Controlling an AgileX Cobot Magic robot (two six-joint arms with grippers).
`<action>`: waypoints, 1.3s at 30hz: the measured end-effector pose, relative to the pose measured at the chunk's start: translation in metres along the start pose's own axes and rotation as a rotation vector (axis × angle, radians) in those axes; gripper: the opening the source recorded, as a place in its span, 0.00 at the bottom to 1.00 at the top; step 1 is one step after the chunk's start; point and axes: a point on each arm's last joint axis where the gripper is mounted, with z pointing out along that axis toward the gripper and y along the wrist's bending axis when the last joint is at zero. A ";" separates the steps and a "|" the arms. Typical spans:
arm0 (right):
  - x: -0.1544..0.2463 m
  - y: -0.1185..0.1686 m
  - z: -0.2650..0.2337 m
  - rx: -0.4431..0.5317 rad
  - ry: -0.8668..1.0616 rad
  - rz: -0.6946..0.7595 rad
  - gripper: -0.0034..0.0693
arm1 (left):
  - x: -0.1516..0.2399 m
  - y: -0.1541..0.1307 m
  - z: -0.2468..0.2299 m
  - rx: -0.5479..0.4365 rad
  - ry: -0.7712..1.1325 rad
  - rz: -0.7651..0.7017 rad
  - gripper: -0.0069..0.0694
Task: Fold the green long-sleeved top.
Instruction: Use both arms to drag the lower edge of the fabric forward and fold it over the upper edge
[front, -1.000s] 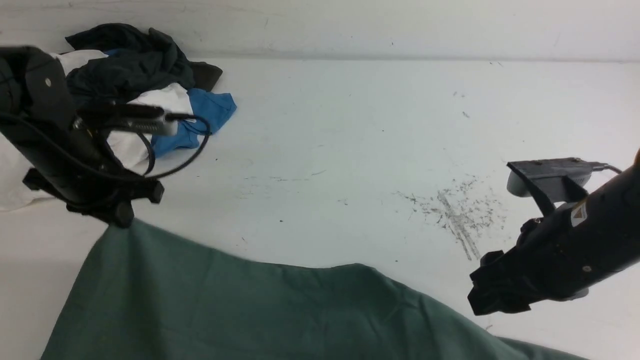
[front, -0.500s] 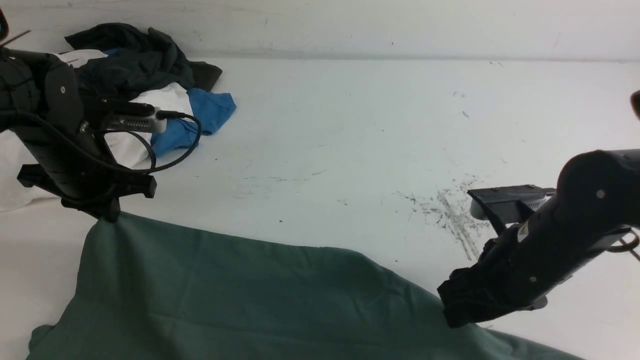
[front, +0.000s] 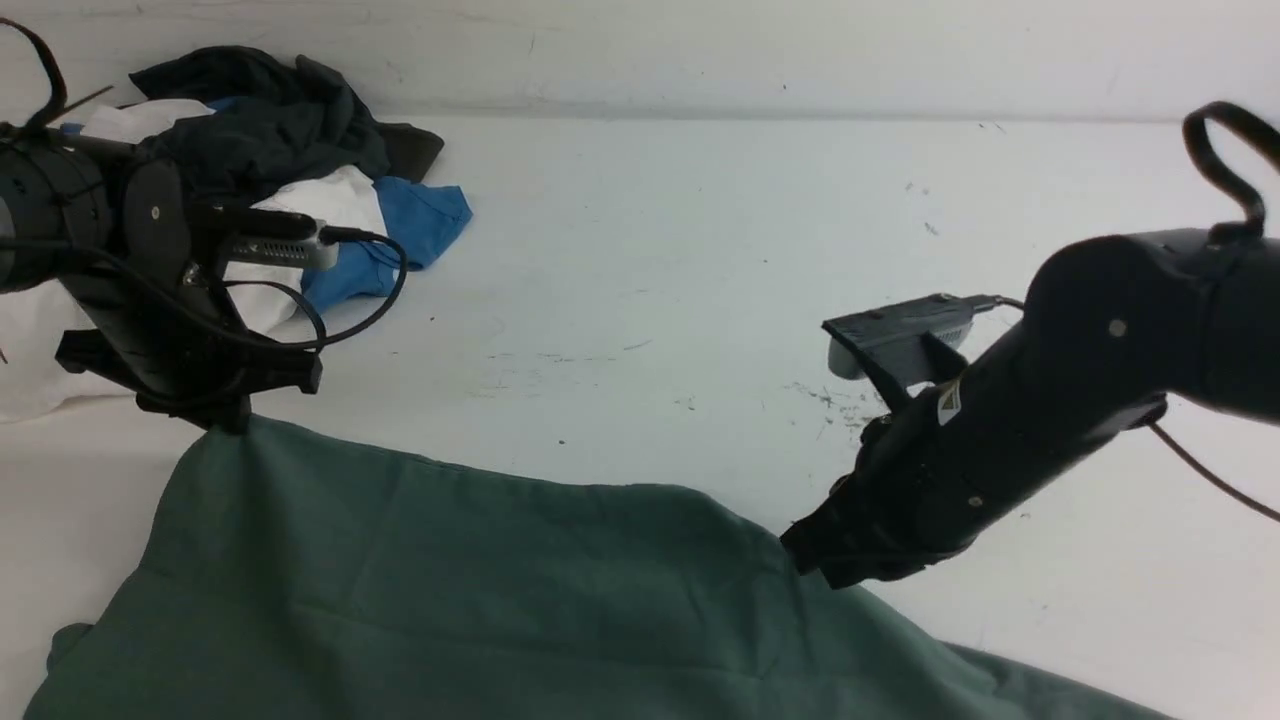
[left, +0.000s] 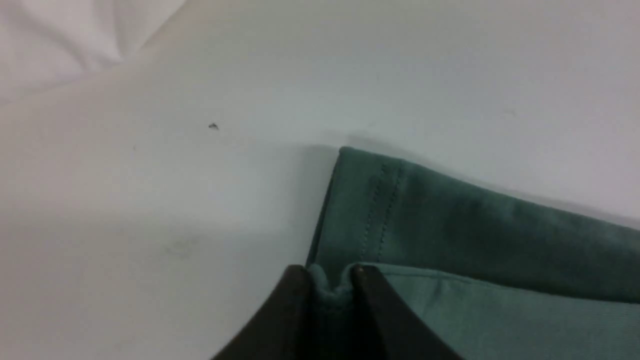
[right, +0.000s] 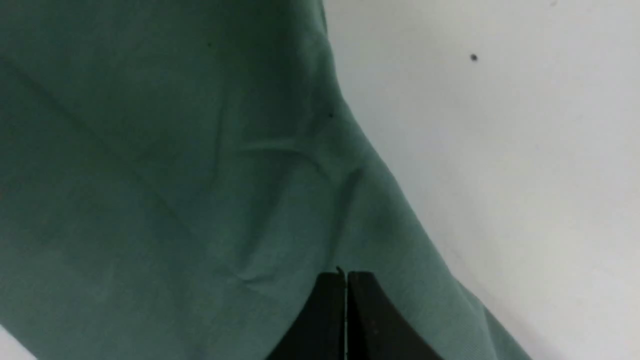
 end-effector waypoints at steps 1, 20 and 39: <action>0.000 0.000 0.000 -0.002 0.003 0.001 0.03 | 0.000 0.000 0.001 0.000 0.001 0.000 0.27; -0.027 0.011 0.027 -0.161 0.045 0.027 0.03 | 0.016 -0.009 -0.055 0.164 0.178 0.093 0.10; -0.045 -0.030 0.083 0.089 0.118 0.025 0.03 | 0.053 -0.016 0.022 0.161 0.168 0.050 0.08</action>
